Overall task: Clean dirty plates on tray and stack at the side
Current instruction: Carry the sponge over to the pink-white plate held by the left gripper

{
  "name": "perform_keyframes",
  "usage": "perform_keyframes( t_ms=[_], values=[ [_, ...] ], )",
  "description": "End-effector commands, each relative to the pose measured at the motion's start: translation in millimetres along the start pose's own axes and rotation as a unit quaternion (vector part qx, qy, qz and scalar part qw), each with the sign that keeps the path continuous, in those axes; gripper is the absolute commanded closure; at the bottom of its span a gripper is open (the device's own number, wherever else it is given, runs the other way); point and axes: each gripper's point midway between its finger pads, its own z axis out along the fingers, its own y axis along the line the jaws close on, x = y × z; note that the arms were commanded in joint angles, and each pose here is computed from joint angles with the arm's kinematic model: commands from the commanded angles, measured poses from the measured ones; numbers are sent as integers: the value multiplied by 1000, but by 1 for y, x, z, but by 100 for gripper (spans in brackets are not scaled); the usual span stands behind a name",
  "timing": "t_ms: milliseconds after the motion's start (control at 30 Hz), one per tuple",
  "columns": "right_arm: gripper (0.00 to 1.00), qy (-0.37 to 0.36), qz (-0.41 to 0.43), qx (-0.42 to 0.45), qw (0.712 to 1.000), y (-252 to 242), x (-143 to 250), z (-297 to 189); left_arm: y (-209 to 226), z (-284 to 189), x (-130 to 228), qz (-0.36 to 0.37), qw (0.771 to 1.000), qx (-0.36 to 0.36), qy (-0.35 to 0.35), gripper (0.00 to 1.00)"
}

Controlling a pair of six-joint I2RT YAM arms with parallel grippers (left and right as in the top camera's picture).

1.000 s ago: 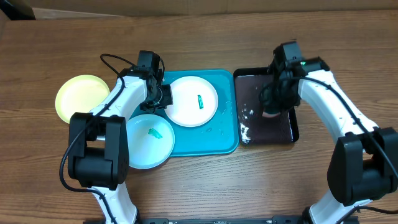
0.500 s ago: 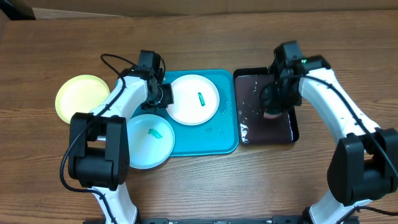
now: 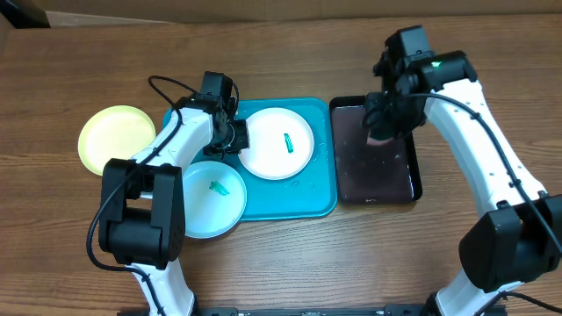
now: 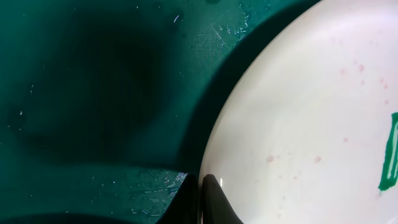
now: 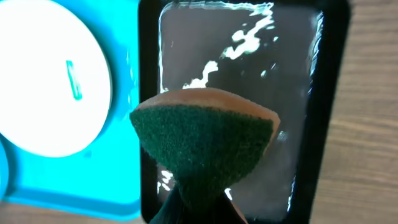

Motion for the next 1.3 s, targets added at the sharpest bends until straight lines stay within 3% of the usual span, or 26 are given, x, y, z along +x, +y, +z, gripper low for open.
perform_keyframes(
  t_ms=[0, 233, 333, 500, 733, 900, 1067, 1267],
  values=[
    [96, 2, -12, -5, 1000, 10, 10, -2, -5, -6, 1, 5, 1000, 5, -4, 96],
    [96, 38, 10, 26, 999, -10, 47, 66, -5, -6, 1, 5, 1000, 4, -4, 96],
    [96, 37, 10, 27, 999, -11, 49, 71, -5, -6, 1, 5, 1000, 4, -5, 96],
    [96, -6, 8, 6, 1000, 5, 11, 24, -5, -6, -1, 6, 1000, 6, -9, 96],
    [96, -121, -40, -132, 983, 80, -49, -59, -6, -6, -4, 6, 1000, 6, -14, 94],
    [96, -141, -83, -164, 973, 121, -52, -58, -6, -6, -4, 6, 1000, 6, -15, 94],
    [96, -142, -114, -104, 978, 148, -45, -23, -6, -6, -5, 7, 1000, 7, -17, 94],
    [96, -155, -155, 42, 975, 159, -40, 24, -6, -6, -5, 7, 1000, 7, -17, 94]
  ],
)
